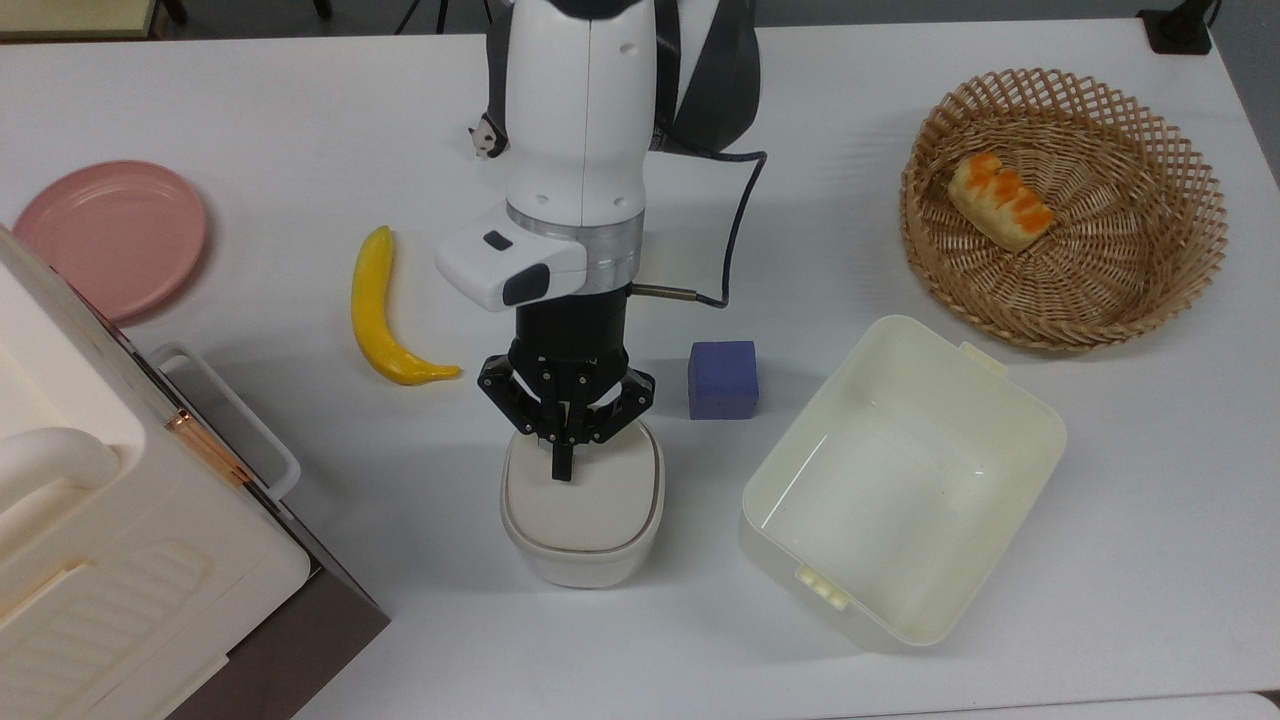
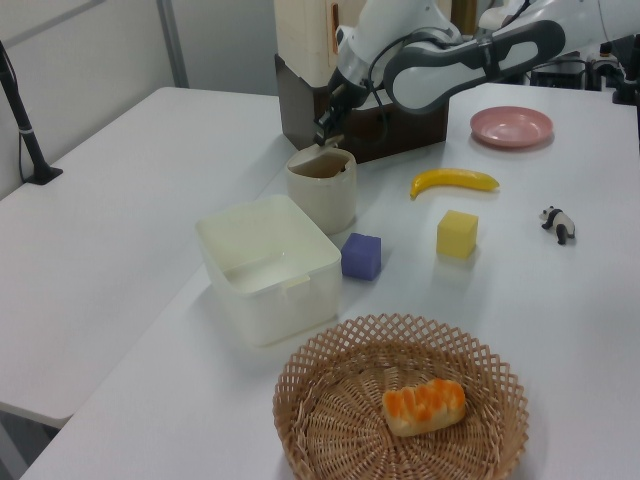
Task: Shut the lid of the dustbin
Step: 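Lower the gripper onto the open flip lid and push it shut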
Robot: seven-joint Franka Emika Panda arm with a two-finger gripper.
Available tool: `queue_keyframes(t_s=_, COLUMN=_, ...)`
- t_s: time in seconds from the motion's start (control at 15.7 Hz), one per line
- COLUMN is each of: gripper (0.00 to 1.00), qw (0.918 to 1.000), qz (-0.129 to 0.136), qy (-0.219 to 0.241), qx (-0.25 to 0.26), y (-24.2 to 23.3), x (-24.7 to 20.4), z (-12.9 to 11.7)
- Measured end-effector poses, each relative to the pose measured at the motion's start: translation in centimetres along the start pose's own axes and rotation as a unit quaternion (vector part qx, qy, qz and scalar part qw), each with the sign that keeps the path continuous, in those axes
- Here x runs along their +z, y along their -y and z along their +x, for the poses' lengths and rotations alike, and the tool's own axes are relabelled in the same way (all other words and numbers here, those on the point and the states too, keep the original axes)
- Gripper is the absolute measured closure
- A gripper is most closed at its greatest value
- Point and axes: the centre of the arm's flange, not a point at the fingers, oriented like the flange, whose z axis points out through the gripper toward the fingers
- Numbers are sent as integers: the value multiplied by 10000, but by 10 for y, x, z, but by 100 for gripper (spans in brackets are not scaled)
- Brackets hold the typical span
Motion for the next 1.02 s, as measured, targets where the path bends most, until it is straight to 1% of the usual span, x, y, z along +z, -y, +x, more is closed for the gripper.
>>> queue_keyframes(t_s=0.32, gripper=99, qw=9997, qz=-43, qy=246, qx=-48, y=1, x=17, z=-15)
queue_keyframes(t_s=1.02, gripper=99, qw=9995, qz=-56, qy=274, qx=-112, y=3, x=20, z=-18)
